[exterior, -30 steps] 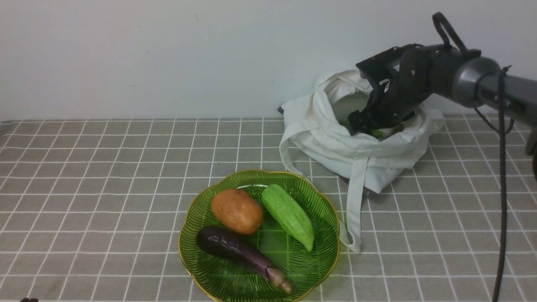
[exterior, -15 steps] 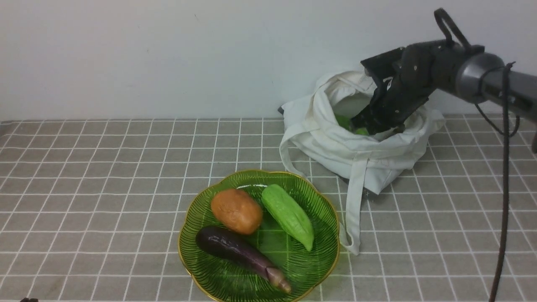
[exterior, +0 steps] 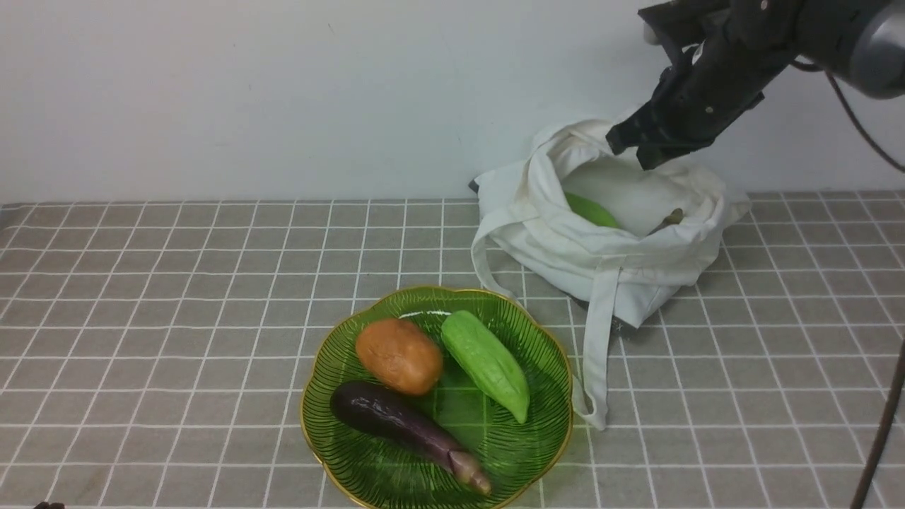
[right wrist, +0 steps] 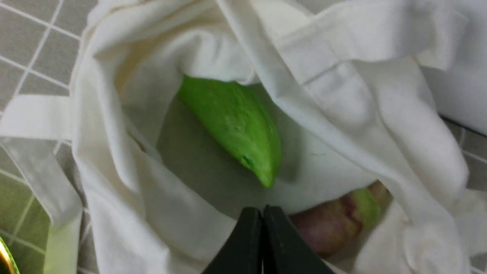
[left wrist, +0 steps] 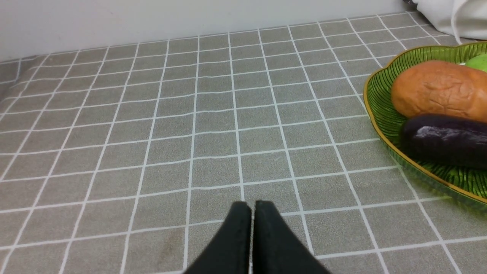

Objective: Take vegetables from bag on grey coffee tablecloth place on plate.
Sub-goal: 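Reach into the cloth bag and grasp the green vegetable inside with the right gripper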

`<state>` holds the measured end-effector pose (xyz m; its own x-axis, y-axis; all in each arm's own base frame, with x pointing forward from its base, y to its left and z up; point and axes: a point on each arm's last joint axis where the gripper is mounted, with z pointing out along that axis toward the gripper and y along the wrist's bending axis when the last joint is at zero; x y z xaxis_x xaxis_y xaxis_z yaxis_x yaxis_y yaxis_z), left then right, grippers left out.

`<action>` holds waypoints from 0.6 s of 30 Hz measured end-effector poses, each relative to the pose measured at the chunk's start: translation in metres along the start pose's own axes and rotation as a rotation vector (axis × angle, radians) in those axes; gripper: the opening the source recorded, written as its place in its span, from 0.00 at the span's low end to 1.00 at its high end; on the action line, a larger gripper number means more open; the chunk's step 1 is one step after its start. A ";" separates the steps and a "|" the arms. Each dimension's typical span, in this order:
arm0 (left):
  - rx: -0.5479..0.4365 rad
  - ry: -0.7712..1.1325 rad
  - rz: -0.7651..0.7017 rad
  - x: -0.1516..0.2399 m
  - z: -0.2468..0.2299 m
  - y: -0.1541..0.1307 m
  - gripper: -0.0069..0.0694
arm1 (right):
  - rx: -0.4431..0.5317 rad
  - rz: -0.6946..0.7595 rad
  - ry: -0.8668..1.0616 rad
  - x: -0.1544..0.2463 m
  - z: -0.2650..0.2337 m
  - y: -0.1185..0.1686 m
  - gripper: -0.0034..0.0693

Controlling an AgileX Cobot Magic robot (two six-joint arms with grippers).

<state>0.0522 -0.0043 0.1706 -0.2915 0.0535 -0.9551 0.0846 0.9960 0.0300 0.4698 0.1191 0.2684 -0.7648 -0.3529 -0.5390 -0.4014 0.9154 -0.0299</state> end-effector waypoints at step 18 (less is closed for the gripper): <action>0.000 0.000 0.000 0.000 0.000 0.000 0.08 | -0.036 -0.032 -0.123 0.017 0.120 -0.001 0.81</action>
<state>0.0522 -0.0043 0.1706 -0.2915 0.0535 -0.9551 0.0846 0.9960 0.0300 0.5174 0.1358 0.1576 -0.6844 -0.3534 -0.6377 -0.4439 0.8959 -0.0201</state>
